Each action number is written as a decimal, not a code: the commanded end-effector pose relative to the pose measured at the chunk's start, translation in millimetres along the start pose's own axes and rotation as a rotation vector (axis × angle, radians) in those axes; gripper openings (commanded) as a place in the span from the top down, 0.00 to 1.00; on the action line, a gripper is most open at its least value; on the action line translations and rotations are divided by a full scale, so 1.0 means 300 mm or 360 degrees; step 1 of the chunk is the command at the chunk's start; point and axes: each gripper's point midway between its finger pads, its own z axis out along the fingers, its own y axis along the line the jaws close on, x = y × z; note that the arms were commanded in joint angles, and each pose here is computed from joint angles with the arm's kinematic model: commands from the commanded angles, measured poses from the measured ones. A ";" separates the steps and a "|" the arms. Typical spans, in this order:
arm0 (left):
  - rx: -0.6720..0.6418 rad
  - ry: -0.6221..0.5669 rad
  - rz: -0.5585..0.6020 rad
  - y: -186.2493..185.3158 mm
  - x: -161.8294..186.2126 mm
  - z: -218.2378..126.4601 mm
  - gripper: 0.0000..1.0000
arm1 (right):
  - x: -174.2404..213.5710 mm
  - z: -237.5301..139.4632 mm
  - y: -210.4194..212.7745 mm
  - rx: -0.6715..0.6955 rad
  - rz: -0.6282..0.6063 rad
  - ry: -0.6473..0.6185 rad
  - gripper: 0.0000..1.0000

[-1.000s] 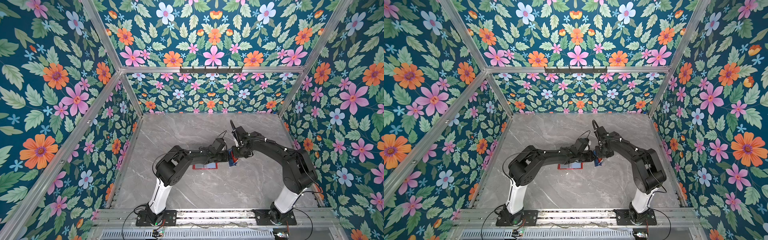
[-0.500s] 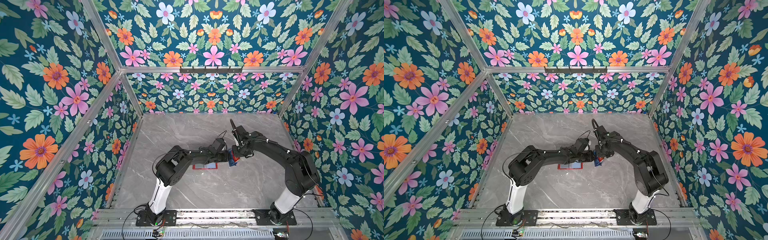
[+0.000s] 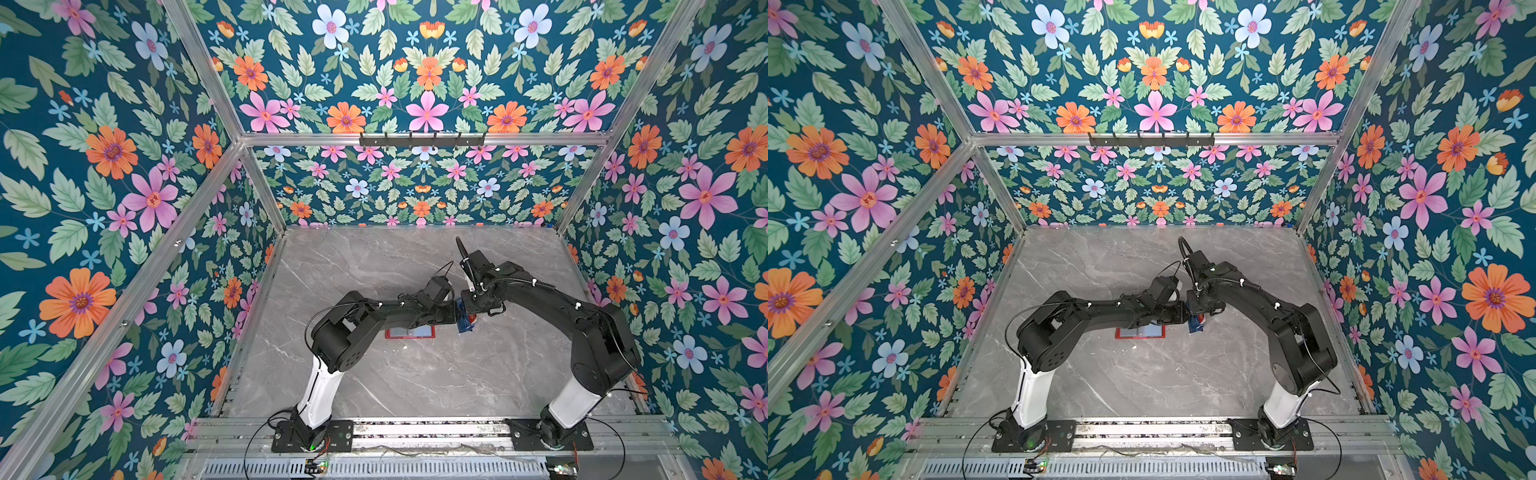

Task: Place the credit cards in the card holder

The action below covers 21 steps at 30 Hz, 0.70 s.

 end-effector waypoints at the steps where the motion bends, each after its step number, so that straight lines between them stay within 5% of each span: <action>1: -0.0093 0.0061 -0.0012 0.045 0.038 -0.004 0.75 | 0.011 -0.015 -0.012 0.0020 -0.0011 0.0007 0.98; 11: 0.0023 0.0028 0.0067 -0.039 -0.004 -0.039 0.66 | -0.003 -0.101 0.019 -0.0126 0.0035 -0.0125 1.00; 21: -0.0086 -0.0196 0.0234 -0.073 -0.096 -0.211 0.61 | -0.013 -0.179 0.081 -0.0393 0.0092 -0.0245 1.00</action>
